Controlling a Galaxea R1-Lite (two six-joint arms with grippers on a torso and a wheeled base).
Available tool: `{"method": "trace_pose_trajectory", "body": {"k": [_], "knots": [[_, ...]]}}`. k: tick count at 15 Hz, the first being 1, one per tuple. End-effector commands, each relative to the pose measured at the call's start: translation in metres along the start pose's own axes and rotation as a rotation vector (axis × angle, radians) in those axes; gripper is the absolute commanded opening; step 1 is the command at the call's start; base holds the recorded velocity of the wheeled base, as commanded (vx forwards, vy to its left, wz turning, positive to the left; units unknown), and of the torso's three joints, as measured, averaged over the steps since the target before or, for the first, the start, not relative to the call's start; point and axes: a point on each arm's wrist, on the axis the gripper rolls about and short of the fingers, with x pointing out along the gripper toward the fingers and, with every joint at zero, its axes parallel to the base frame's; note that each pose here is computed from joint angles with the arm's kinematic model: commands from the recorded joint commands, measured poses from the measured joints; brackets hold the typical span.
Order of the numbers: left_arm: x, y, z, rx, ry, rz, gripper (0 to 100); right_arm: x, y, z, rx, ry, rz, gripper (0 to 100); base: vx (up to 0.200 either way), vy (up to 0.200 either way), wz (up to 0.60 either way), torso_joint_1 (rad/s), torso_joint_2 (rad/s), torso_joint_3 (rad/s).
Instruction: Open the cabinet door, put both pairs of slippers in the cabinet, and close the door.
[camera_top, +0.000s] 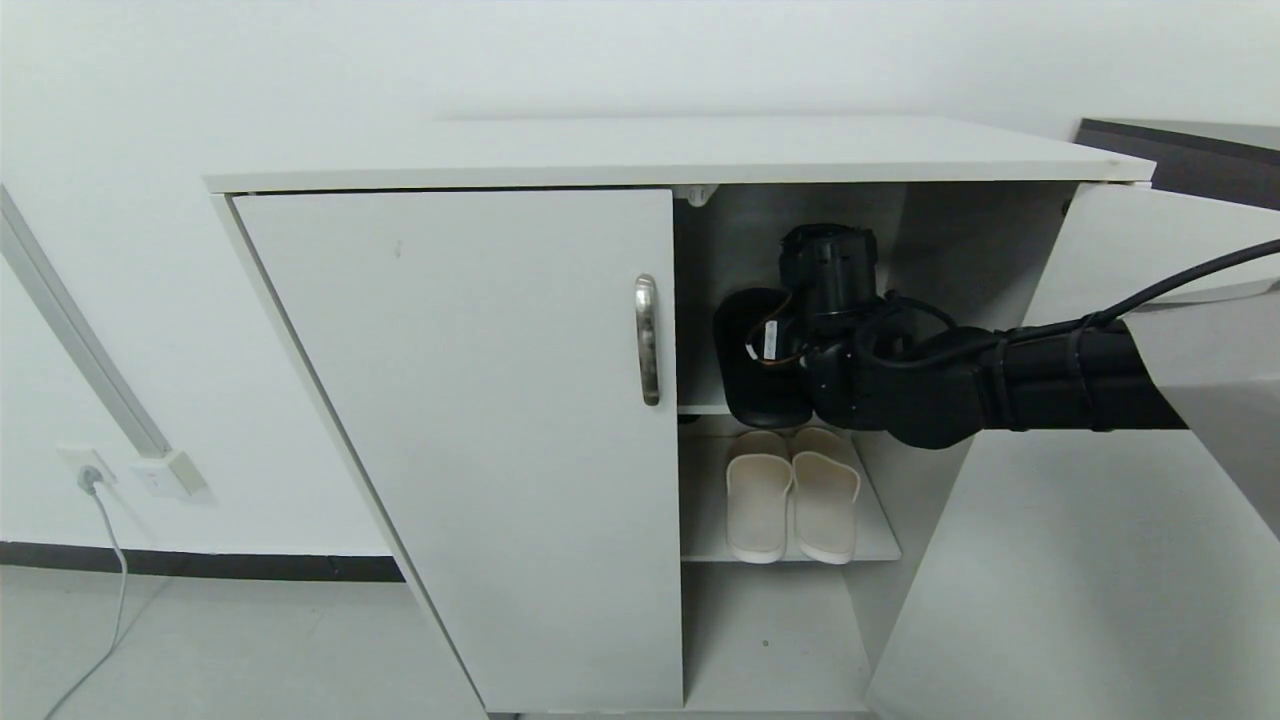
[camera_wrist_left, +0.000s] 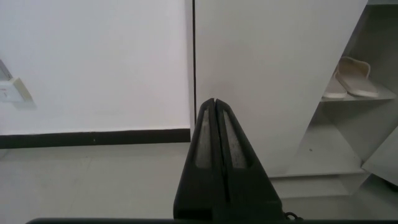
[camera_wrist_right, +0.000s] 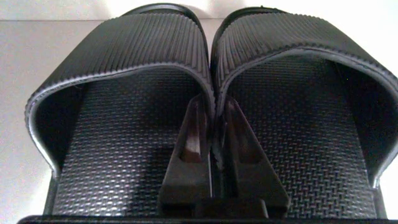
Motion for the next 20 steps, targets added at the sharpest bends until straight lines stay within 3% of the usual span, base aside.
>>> {"method": "trace_pose_trajectory", "body": {"k": [1,2,3,9,13,20], "knots": [[0.0,0.0,0.0,0.0,0.0,0.001,0,0.001,0.0,-0.001,0.0,0.002,-0.001,0,0.0,0.0,0.0,0.0,0.0,0.0],[0.0,0.0,0.0,0.0,0.0,0.001,0,0.0,0.0,-0.001,0.0,0.0,0.0,0,0.0,0.0,0.0,0.0,0.0,0.0],[0.0,0.0,0.0,0.0,0.0,0.001,0,0.0,0.0,-0.001,0.0,0.0,0.0,100,0.0,0.0,0.0,0.0,0.0,0.0],[0.0,0.0,0.0,-0.001,0.0,0.0,0,-0.016,-0.005,-0.002,-0.016,0.016,0.003,100,0.0,0.0,0.0,0.0,0.0,0.0],[0.0,0.0,0.0,-0.001,0.0,0.0,0,-0.066,-0.021,0.017,0.002,-0.013,0.048,100,0.0,0.0,0.0,0.0,0.0,0.0],[0.0,0.0,0.0,-0.001,0.0,0.0,0,-0.128,-0.042,-0.017,-0.015,-0.015,0.158,100,0.0,0.0,0.0,0.0,0.0,0.0]]}}
